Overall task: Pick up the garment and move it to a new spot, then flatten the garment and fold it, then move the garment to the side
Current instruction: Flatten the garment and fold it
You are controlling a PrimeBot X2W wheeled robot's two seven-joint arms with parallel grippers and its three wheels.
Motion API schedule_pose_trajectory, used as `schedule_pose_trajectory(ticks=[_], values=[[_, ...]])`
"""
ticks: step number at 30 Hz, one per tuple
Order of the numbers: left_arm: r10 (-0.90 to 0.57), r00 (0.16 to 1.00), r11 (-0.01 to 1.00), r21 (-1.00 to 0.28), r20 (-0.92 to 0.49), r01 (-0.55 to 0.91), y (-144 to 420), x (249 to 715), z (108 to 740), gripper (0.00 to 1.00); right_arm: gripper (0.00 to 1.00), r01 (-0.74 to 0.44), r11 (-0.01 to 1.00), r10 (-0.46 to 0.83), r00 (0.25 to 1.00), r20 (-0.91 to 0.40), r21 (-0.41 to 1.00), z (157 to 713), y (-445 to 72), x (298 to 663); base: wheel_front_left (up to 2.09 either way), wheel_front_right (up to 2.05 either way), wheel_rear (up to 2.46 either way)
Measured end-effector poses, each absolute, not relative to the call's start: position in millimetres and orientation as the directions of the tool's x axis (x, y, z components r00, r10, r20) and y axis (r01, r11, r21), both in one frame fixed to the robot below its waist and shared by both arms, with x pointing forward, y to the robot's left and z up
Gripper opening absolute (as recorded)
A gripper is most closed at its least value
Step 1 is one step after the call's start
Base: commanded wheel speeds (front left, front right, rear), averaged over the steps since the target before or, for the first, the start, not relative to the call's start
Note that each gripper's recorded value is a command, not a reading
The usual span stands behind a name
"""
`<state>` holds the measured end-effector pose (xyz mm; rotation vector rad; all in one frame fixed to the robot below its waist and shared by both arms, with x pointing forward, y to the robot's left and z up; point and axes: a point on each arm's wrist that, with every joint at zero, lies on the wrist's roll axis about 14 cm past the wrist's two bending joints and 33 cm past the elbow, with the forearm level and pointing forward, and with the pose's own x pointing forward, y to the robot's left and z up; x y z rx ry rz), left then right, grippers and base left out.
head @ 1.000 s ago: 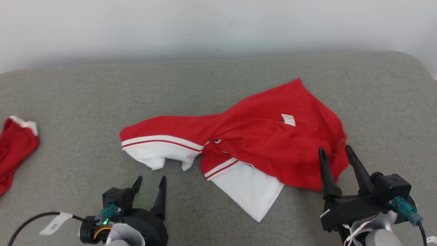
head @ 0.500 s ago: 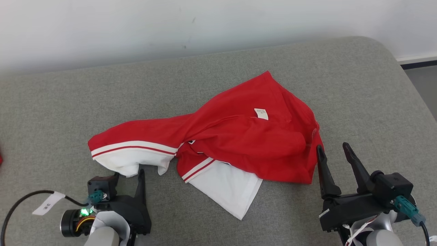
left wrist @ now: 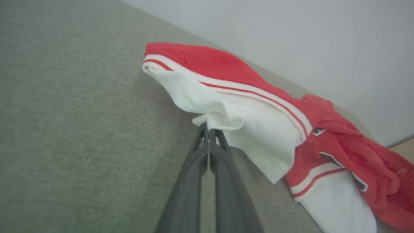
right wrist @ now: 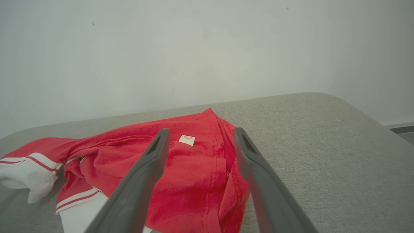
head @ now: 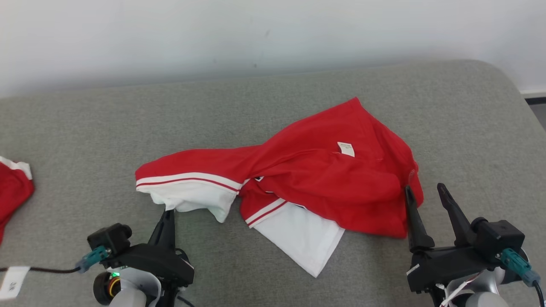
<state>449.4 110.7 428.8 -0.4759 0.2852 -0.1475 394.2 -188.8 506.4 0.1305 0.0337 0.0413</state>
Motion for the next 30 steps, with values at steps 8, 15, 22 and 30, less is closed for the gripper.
schedule_pose_trajectory(ticks=[8,15,22,30], values=[[-0.263,0.964,0.587,-0.799,-0.038,0.129,109,414,503,0.0,1.0,-0.068,0.988,0.072,0.997,-0.029,0.138,508,-179,398,0.0,0.0,0.0],[-0.199,0.977,0.54,-0.84,-0.074,0.046,134,372,518,0.0,1.0,-0.104,0.985,0.109,0.994,-0.03,0.134,508,-166,403,0.0,0.0,0.0],[-0.072,0.973,0.675,-0.729,-0.218,-0.113,172,349,481,0.0,1.0,-0.136,0.982,0.141,0.989,-0.035,0.13,510,-155,405,0.0,0.0,0.0],[-0.019,0.927,0.765,-0.602,-0.375,-0.228,178,327,428,0.04,1.0,-0.133,0.984,0.138,0.99,-0.039,0.123,513,-157,400,0.0,0.0,0.0]])
